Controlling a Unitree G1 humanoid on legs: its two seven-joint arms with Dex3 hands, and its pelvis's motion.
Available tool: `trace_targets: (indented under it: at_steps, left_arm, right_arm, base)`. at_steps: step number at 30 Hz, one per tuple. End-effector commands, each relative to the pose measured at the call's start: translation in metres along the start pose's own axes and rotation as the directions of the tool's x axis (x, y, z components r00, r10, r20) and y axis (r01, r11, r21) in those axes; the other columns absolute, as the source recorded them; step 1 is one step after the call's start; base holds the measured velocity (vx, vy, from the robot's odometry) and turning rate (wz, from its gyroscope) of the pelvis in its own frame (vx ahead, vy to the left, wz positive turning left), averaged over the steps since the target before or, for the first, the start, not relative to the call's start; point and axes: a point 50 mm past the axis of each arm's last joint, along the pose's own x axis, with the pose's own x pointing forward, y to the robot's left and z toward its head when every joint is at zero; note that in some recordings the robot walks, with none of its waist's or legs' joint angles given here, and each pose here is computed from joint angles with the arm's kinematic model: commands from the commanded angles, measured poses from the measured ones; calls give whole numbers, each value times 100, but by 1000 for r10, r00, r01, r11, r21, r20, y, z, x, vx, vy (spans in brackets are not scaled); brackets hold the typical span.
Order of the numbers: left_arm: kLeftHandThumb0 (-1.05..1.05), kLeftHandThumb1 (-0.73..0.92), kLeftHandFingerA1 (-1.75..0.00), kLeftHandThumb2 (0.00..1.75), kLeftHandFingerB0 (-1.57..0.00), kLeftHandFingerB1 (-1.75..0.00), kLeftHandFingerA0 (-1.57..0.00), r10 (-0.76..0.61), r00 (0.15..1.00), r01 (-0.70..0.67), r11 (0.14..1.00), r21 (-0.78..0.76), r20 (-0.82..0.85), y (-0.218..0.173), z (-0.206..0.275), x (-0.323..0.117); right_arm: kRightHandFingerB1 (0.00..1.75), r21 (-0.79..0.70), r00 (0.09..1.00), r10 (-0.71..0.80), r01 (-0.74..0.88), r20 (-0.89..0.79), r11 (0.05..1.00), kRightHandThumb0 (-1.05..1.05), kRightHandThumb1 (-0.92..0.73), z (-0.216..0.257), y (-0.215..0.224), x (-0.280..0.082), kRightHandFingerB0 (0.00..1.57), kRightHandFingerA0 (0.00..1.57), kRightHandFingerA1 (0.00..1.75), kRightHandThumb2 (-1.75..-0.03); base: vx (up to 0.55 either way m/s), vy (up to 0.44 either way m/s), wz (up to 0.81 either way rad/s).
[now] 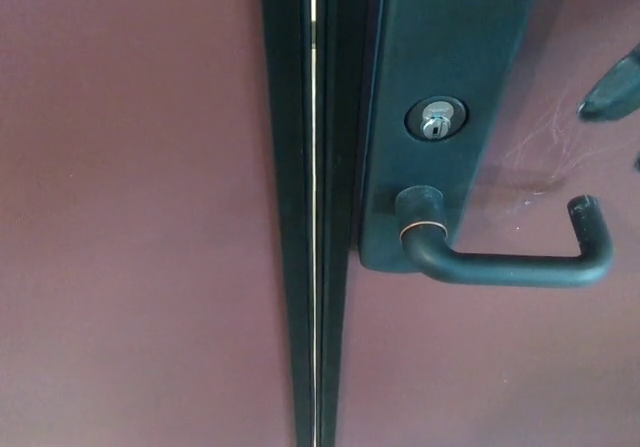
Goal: The robot walks towards the door handle and put its right hand on it and twist the handle
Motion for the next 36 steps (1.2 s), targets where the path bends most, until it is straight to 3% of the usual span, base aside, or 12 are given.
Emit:
trace_targets:
  at_steps: [1,25,26,29,30,36]
  left_arm:
    - [-43,15,-92,88,-64,-81,-85,-4,1000,4,1000,-1,-13,2,-5,-2]
    - [-44,15,-92,87,-65,-81,-85,-12,1000,12,1000,-4,-19,1,-6,-2]
    - [-45,15,-92,87,-65,-81,-85,-13,1000,13,1000,-7,-16,1,-7,-2]
    - [-44,15,-92,87,-65,-81,-85,-12,1000,12,1000,-3,-16,1,-7,-2]
    - [-44,14,-92,87,-65,-81,-85,-14,1000,14,1000,0,-19,1,-7,-2]
    - [-43,14,-92,87,-65,-81,-85,-14,1000,14,1000,-9,-27,0,-8,-2]
  right_arm:
    - [35,55,998,48,-46,-42,997,-53,-52,-5,6,11,41,53,45,-56]
    - [35,37,990,115,-112,-81,993,-50,-53,-8,24,44,41,49,43,-56]
    - [45,34,989,116,-114,-93,993,-59,-44,-10,24,44,32,44,54,-78]
    - [47,32,985,124,-121,-122,992,-56,-42,-13,24,44,33,38,52,-79]
    - [35,39,981,131,-127,-140,991,-52,-54,-16,23,44,41,40,39,-57]
    - [34,38,971,125,-120,-204,992,-53,-54,-27,20,43,40,35,37,-56]
  base:
    - [0,0,0]
    - [0,0,0]
    - [0,0,0]
    - [0,0,0]
    - [0,0,0]
    - [0,0,0]
